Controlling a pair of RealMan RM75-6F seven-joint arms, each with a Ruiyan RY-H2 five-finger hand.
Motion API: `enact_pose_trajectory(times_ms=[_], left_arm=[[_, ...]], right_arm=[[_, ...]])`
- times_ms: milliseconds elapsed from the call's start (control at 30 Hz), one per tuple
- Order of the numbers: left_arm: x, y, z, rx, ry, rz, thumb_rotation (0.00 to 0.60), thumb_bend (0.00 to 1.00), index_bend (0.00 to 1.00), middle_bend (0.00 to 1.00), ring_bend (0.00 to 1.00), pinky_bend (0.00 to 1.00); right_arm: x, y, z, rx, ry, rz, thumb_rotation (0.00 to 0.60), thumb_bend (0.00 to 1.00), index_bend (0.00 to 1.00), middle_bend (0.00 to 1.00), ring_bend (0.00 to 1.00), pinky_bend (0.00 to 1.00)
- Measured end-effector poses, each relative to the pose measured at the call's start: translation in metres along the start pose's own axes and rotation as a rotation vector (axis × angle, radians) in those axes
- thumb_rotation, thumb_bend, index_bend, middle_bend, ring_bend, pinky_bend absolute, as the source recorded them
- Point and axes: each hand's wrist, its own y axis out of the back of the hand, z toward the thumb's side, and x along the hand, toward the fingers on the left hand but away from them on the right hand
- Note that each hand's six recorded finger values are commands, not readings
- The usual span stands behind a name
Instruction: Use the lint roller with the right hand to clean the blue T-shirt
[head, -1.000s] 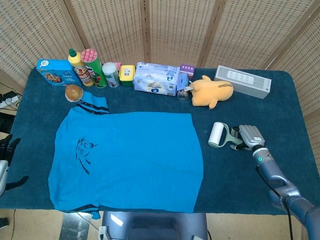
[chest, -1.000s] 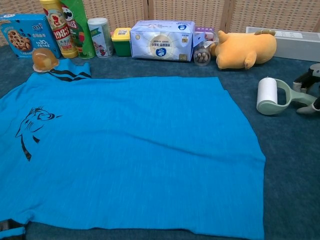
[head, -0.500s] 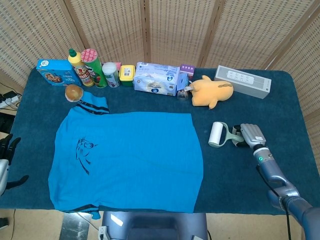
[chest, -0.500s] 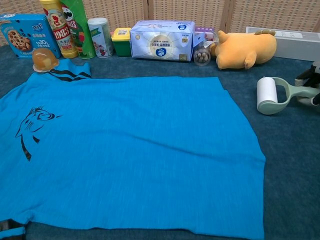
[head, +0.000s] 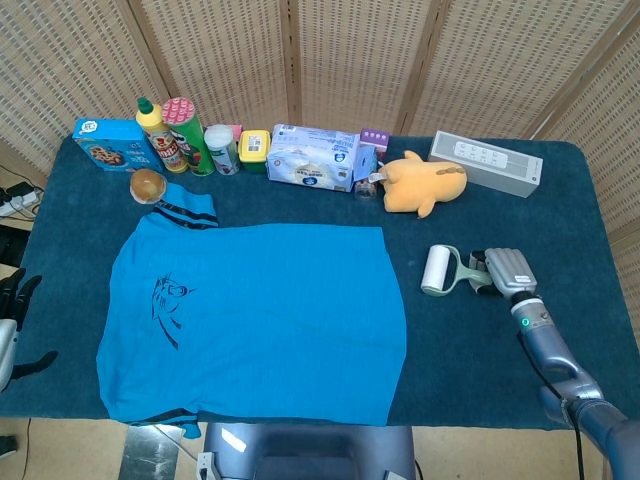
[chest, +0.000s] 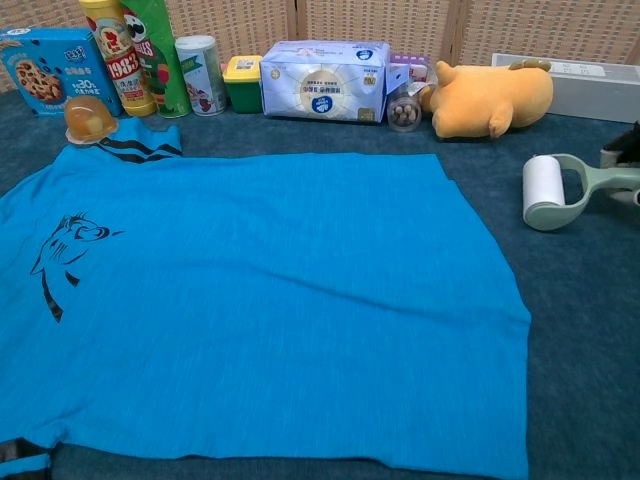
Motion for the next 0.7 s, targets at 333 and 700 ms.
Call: enact_pose_trajectory(times_ms=[333, 700], left_arm=[[-0.001, 0.000, 0.002, -0.002, -0.016, -0.001, 0.600, 0.12, 0.00, 0.00, 0.00, 0.09], [-0.002, 0.001, 0.002, -0.008, -0.027, -0.004, 0.600, 0.11, 0.00, 0.00, 0.00, 0.09]], right_arm=[[0.012, 0.032, -0.012, -0.142, 0.032, -0.085, 0.600, 1.00, 0.50, 0.65, 0.88, 1.00], [0.021, 0.050, 0.023, -0.338, 0.164, -0.051, 0.600, 1.00, 0.50, 0.65, 0.89, 1.00]])
